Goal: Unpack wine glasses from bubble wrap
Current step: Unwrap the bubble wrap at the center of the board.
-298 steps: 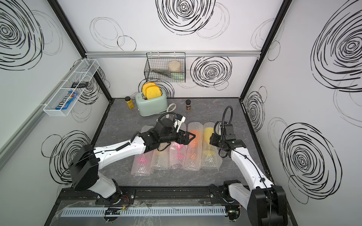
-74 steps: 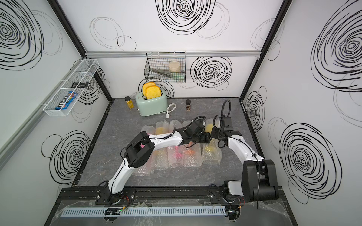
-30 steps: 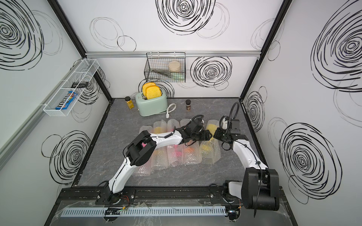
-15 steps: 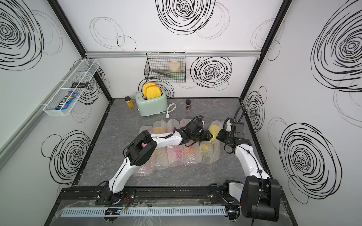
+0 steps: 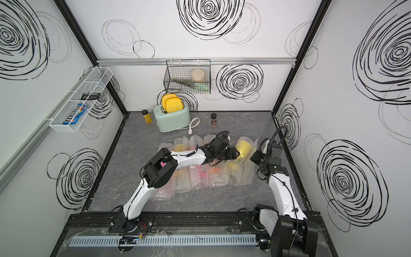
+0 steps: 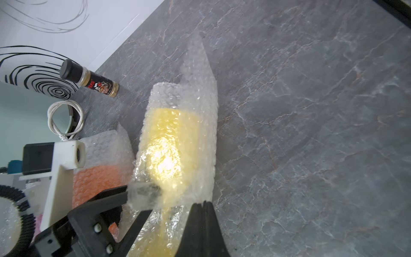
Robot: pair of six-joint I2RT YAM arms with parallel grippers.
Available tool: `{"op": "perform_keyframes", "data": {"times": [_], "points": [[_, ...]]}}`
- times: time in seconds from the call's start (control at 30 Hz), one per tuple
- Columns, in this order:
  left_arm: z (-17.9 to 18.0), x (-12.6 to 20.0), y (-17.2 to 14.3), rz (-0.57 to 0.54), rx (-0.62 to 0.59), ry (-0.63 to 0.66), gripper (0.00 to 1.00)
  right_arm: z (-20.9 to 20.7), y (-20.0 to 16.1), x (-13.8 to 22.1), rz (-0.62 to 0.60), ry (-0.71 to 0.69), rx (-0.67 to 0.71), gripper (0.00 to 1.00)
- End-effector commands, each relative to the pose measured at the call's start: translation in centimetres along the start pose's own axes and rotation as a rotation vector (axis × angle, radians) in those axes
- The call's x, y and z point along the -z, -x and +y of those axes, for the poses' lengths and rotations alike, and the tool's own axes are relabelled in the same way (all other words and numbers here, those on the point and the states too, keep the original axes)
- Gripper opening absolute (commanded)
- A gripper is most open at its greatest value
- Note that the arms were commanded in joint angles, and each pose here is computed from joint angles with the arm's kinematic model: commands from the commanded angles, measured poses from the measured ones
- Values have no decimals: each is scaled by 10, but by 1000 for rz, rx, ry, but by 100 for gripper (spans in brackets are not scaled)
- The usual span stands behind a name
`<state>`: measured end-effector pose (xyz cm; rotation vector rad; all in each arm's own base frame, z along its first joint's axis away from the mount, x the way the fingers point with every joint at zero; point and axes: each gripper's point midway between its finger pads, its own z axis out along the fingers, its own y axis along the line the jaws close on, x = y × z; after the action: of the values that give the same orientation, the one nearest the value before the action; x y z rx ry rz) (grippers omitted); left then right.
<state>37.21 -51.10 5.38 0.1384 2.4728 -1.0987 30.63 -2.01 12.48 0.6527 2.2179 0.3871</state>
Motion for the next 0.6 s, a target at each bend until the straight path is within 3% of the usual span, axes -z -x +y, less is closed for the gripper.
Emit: {"op": "perform_keyframes", "data": {"times": [0.0,0.27,0.43,0.5,0.57], "points": [[39,1,-8,18,57,109,77,-9,6,1,-52,-5,-51,0],[6,22,13,-1,70,7,78,-34,8,-7,-37,-2,-150,0],[-14,39,24,-4,53,-36,78,-57,21,-11,-63,-108,-157,3],[-18,45,26,-2,48,-44,78,-67,28,-11,-75,-152,-163,8],[-20,49,27,0,34,-44,78,-71,33,-11,-71,-157,-172,22]]}}
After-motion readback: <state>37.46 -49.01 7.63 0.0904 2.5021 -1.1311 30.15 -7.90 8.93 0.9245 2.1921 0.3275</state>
